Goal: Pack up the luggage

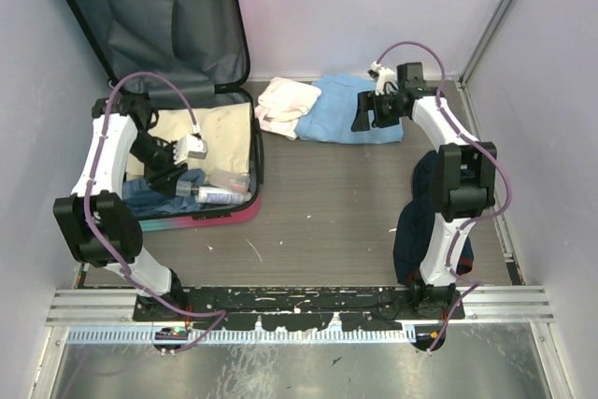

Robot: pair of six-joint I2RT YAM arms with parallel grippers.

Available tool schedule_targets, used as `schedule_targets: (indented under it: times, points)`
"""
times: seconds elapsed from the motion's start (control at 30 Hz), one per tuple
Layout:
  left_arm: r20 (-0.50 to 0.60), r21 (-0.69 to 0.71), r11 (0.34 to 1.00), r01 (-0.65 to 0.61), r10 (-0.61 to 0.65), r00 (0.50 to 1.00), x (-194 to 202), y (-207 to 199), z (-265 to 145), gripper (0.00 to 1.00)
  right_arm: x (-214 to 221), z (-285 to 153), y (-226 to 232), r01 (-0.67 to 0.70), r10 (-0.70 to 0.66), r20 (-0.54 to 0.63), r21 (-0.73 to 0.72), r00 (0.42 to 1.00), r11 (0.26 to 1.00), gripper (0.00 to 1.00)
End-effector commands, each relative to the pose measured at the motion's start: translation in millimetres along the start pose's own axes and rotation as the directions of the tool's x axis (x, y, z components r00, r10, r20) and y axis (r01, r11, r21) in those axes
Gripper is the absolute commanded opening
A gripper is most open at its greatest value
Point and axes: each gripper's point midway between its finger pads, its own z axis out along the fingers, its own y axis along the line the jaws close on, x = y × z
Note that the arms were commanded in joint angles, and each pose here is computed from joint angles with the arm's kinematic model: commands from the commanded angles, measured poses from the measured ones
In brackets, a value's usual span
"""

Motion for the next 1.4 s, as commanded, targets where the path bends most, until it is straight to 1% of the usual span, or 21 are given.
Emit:
schedule_targets:
  times: [0.0,0.07,0.17,0.2,0.23,0.37,0.5,0.63,0.73,0.83,0.93,1.0,1.1,1.17,1.2,1.23,1.3,1.37]
  points:
    - [-0.082,-0.030,0.998,-0.049,0.047,0.996,20.1,5.7,3.3,0.32,-41.9,15.6,10.4,0.124,-0.125,0.079,0.014,0.989,0.992,0.80]
    - [-0.087,-0.068,0.997,-0.037,0.031,0.996,19.9,11.6,0.6,0.49,-45.7,30.0,9.0,0.146,-0.147,0.076,0.027,0.986,0.989,0.80]
    - [-0.056,-0.139,0.990,-0.009,0.002,0.998,9.9,21.0,-10.8,0.70,-53.6,49.2,2.3,0.156,-0.159,0.082,0.052,0.984,0.986,0.79]
    - [-0.041,-0.163,0.987,-0.006,-0.001,0.999,5.0,23.7,-15.8,0.82,-56.2,56.3,-0.6,0.156,-0.161,0.083,0.061,0.984,0.986,0.79]
    - [-0.026,-0.186,0.983,0.000,-0.005,1.000,0.3,26.9,-20.8,0.98,-60.6,62.0,-3.4,0.159,-0.165,0.087,0.071,0.983,0.985,0.79]
    - [0.050,-0.270,0.962,0.041,-0.028,0.998,-19.7,39.7,-39.6,0.98,-67.6,86.6,-13.5,0.167,-0.177,0.088,0.108,0.980,0.980,0.77]
    - [0.142,-0.335,0.937,0.100,-0.055,0.988,-45.8,53.2,-57.7,0.98,-54.0,110.6,-24.7,0.158,-0.166,0.049,0.129,0.985,0.979,0.76]
    - [0.219,-0.419,0.895,0.151,-0.062,0.974,-72.2,72.5,-70.8,0.98,-17.6,120.5,-32.3,0.148,-0.145,-0.038,0.128,0.989,0.981,0.75]
    - [0.272,-0.425,0.887,0.182,-0.066,0.960,-93.4,78.0,-72.8,0.98,19.5,113.3,-30.8,0.158,-0.145,-0.120,0.116,0.982,0.981,0.75]
    - [0.297,-0.416,0.891,0.180,-0.054,0.953,-115.1,77.4,-67.2,0.98,58.1,96.0,-24.6,0.187,-0.166,-0.191,0.095,0.967,0.978,0.74]
    - [0.327,-0.390,0.903,0.177,-0.044,0.944,-141.7,70.6,-53.5,0.98,96.3,75.8,-18.2,0.210,-0.185,-0.254,0.072,0.949,0.975,0.73]
    - [0.355,-0.349,0.919,0.182,-0.050,0.933,-159.6,61.5,-41.6,0.98,116.5,62.3,-13.9,0.212,-0.187,-0.282,0.060,0.941,0.975,0.72]
    - [0.445,-0.243,0.937,0.250,-0.121,0.887,-195.7,44.6,-19.9,0.99,137.2,42.4,-1.3,0.209,-0.190,-0.302,0.033,0.934,0.977,0.72]
    - [0.494,-0.180,0.938,0.295,-0.172,0.852,-221.2,31.6,-2.1,0.99,139.9,33.4,4.9,0.222,-0.206,-0.293,0.020,0.934,0.975,0.72]
    - [0.512,-0.162,0.937,0.308,-0.187,0.838,-233.6,26.0,7.8,0.99,133.0,26.1,8.4,0.236,-0.221,-0.272,0.023,0.937,0.972,0.72]
    - [0.526,-0.126,0.927,0.353,-0.239,0.816,-243.2,21.0,20.2,0.99,127.8,20.2,12.1,0.235,-0.223,-0.258,0.016,0.940,0.972,0.73]
    - [0.547,-0.054,0.910,0.410,-0.317,0.775,-265.6,12.6,38.0,0.99,107.9,6.6,21.8,0.219,-0.215,-0.201,-0.005,0.956,0.976,0.76]
    - [0.530,0.050,0.874,0.484,-0.434,0.729,-282.2,4.8,62.2,0.99,82.1,-10.5,27.6,0.193,-0.192,-0.125,-0.006,0.973,0.981,0.82]
